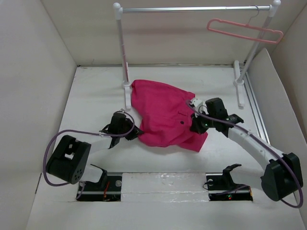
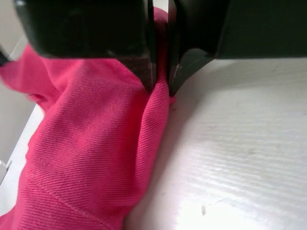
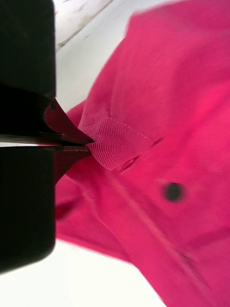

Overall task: Place the trousers on the hanger
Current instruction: Flatten out the trousers on the hanger.

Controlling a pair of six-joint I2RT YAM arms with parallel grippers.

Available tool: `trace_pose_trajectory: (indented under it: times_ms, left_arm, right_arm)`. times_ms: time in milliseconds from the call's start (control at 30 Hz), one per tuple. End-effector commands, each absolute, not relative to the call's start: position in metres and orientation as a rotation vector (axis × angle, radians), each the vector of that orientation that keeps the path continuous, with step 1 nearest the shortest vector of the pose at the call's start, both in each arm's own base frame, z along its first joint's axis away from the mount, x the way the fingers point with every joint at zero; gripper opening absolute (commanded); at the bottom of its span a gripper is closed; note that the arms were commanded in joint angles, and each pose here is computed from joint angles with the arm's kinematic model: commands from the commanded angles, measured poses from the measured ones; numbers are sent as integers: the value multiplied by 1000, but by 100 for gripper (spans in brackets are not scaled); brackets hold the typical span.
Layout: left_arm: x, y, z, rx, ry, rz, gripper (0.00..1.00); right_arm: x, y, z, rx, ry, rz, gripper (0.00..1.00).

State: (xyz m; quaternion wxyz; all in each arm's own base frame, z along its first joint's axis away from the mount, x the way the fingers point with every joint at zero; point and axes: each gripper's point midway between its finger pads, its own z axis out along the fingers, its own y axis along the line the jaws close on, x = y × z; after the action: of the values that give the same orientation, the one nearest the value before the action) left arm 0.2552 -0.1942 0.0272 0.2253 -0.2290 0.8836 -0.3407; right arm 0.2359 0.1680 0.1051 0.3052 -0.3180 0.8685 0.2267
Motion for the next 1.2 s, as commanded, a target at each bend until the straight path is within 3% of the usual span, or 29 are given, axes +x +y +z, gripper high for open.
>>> trace_pose_trajectory:
  times_ms: [0, 67, 100, 133, 167, 200, 233, 267, 300, 367, 400, 433, 500, 533, 567, 600, 633, 767, 800, 833, 1000, 1067, 1167]
  left_arm:
    - [296, -208, 88, -601, 2250, -1049, 0]
    - [320, -182, 129, -620, 2169, -960, 0]
    - [326, -166, 167, -601, 2075, -939, 0]
    - [348, -109, 247, -613, 1926, -819, 0]
    - [345, -108, 255, -604, 1905, -824, 0]
    - [351, -90, 335, -549, 1755, -809, 0]
    - [348, -60, 354, -564, 1753, -690, 0]
    - [350, -54, 383, -544, 1726, -645, 0]
    - [337, -48, 470, -475, 1569, -628, 0]
    - [337, -55, 500, -407, 1586, -625, 0]
    - [317, -61, 552, -350, 1493, -652, 0]
    - [315, -63, 547, -362, 1537, -632, 0]
    - [313, -73, 535, -333, 1587, -648, 12]
    - [308, -74, 523, -333, 1612, -652, 24]
    - [292, -67, 517, -350, 1602, -624, 29]
    - [300, -61, 469, -400, 1696, -569, 31]
    - [295, -44, 449, -477, 1706, -479, 33]
    - [260, 7, 360, -741, 1783, -194, 38]
    - [258, 12, 330, -790, 1834, -144, 45]
    - [254, 18, 317, -855, 1842, -108, 61]
    - [277, -13, 293, -707, 1938, -240, 64]
    - [291, -38, 274, -608, 2039, -345, 63]
    - [303, -56, 248, -546, 2107, -426, 62]
  right_arm:
    - [283, 197, 208, -836, 1989, 616, 0]
    - [291, 207, 250, -844, 1905, 632, 0]
    - [297, 211, 302, -850, 1813, 626, 0]
    - [304, 214, 351, -865, 1745, 594, 0]
    - [300, 210, 387, -858, 1683, 569, 0]
    - [300, 208, 419, -851, 1628, 547, 0]
    - [303, 208, 441, -847, 1599, 528, 0]
    - [297, 202, 461, -843, 1586, 511, 0]
    - [280, 194, 522, -816, 1448, 484, 0]
    - [266, 185, 545, -820, 1416, 471, 0]
    - [255, 182, 558, -823, 1381, 469, 0]
    - [251, 182, 550, -842, 1397, 480, 0]
    - [222, 182, 530, -901, 1394, 538, 0]
    - [230, 193, 459, -954, 1553, 599, 0]
    - [221, 198, 434, -995, 1557, 646, 0]
    - [199, 188, 416, -997, 1558, 648, 0]
    - [197, 186, 344, -1016, 1725, 677, 0]
    - [167, 159, 238, -1065, 1957, 613, 0]
    - [160, 155, 229, -1087, 1967, 600, 0]
    - [155, 154, 219, -1107, 1979, 609, 0]
    - [130, 169, 182, -1232, 2025, 747, 0]
    - [158, 157, 177, -1177, 2112, 569, 0]
    - [233, 162, 238, -1064, 2007, 394, 0]
